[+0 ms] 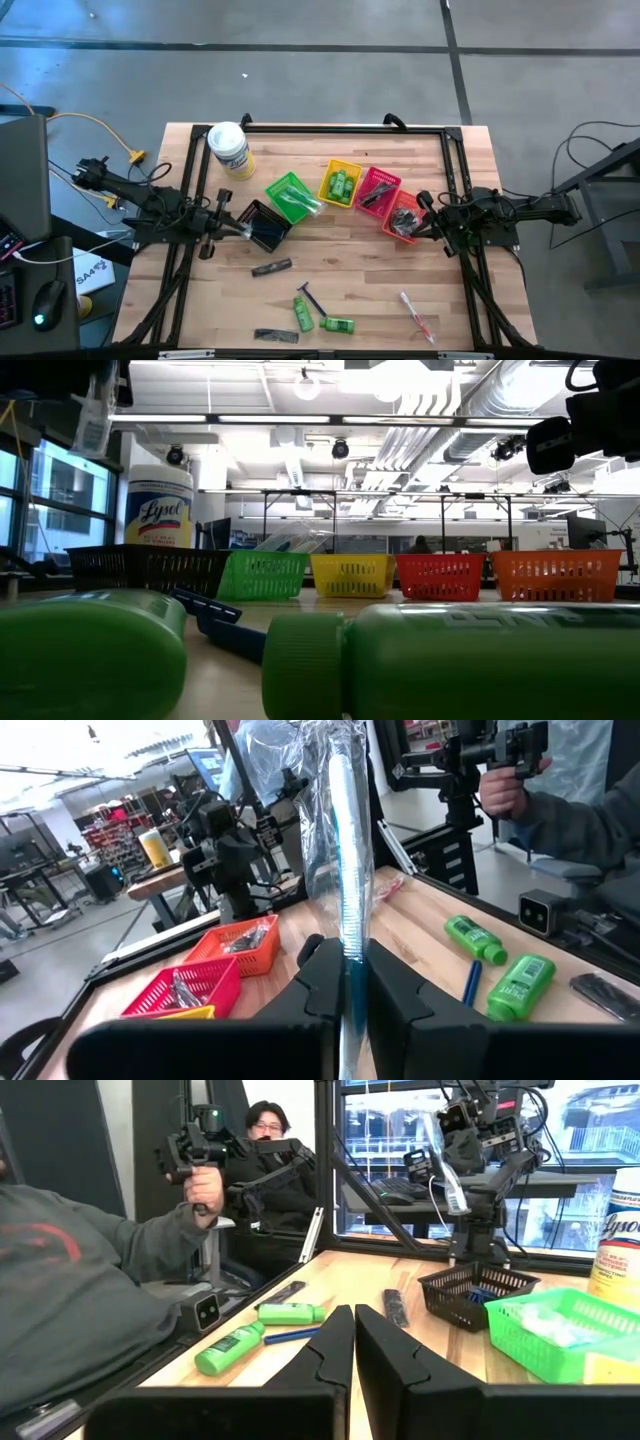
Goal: Pick & Place Travel size toiletries
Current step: Put the blue toothbrush into the green bin
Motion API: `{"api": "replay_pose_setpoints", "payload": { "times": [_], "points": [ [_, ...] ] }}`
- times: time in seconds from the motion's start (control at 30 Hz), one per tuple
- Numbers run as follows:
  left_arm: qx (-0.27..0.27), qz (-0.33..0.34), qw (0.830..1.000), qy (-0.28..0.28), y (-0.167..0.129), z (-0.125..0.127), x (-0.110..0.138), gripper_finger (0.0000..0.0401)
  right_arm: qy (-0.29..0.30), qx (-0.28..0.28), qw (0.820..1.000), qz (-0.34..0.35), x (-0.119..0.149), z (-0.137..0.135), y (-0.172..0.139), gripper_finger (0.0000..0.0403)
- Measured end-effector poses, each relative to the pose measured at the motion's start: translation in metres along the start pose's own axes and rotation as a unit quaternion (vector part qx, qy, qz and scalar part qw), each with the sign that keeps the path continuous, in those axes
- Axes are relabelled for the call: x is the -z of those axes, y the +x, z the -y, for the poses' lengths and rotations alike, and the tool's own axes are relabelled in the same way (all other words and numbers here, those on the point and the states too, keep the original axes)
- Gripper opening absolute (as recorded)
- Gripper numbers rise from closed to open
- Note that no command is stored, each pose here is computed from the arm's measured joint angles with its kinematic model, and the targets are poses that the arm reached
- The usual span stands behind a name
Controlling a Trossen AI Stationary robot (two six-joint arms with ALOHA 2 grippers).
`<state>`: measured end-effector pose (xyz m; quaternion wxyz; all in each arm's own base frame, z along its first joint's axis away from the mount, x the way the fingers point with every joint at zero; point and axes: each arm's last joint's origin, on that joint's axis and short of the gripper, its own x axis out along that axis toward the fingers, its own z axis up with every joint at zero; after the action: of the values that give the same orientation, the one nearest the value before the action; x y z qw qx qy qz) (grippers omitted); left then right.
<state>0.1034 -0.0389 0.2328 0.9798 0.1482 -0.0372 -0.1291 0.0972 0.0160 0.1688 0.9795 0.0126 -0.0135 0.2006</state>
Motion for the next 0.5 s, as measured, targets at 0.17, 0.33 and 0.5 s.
{"api": "replay_pose_setpoints", "payload": {
  "times": [0.17, 0.33, 0.5],
  "points": [
    [-0.001, 0.004, 1.000, -0.002, 0.0000, -0.0002, -0.0007, 0.0016, 0.000, -0.001, 1.000, 0.000, 0.0000, -0.0001, 0.0000, 0.0007],
    [-0.001, 0.003, 1.000, -0.002, 0.0000, -0.0002, -0.0006, 0.0016, 0.001, 0.000, 1.000, 0.000, 0.0000, 0.0000, 0.0000, 0.0007],
    [-0.001, 0.003, 1.000, -0.004, 0.0000, -0.0001, -0.0005, 0.0017, 0.001, 0.000, 1.000, -0.001, 0.0000, 0.0000, 0.0000, 0.0007]
  ]
}}
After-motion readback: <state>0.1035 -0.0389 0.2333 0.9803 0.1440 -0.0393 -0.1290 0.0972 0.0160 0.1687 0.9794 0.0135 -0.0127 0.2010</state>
